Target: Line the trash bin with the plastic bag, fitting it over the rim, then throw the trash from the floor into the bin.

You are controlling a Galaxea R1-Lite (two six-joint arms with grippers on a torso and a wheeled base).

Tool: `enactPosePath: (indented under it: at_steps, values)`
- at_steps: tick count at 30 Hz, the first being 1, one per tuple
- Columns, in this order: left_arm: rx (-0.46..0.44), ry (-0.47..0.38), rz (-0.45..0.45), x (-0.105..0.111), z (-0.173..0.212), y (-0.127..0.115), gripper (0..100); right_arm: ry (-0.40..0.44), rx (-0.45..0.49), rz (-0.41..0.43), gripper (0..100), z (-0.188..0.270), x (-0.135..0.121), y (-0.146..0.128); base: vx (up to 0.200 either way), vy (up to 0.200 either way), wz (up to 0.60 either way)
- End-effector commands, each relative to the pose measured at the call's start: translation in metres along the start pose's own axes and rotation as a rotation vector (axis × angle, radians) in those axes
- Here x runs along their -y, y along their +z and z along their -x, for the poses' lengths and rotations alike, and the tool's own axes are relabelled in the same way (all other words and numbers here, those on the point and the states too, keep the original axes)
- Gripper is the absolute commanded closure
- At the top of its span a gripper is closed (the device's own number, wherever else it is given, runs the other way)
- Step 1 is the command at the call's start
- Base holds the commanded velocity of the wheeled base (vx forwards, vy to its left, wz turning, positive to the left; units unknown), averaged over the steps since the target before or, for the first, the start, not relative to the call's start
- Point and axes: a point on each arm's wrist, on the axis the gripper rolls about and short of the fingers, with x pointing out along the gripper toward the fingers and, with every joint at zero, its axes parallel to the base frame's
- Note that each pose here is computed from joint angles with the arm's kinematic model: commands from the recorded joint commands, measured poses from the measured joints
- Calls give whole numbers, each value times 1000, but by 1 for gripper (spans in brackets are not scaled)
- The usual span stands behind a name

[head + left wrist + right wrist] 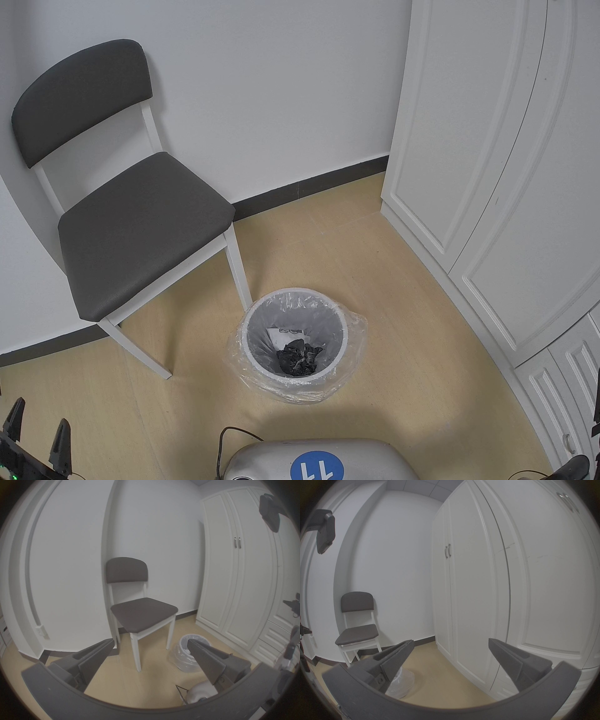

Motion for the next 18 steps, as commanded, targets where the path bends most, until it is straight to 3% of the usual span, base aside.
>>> enactPosePath:
  at_steps: [1,3,9,13,18]
  values:
    - [-30,-43,-39,1,0,-8,0,-1,-39,5,0,1,0,-8,0,0,0]
    - [-29,-43,-50,1,0,-8,0,-2,-58,8,0,1,1,-10,0,0,0]
    - [-30,-43,-38,1,0,-8,0,-4,-240,36,0,4,1,-28,0,0,0]
    - [-30,-43,-41,1,0,-8,0,12,-232,37,0,4,1,-27,0,0,0]
    - [-29,-43,-45,1,0,-8,0,67,-234,98,0,4,0,-28,0,0,0]
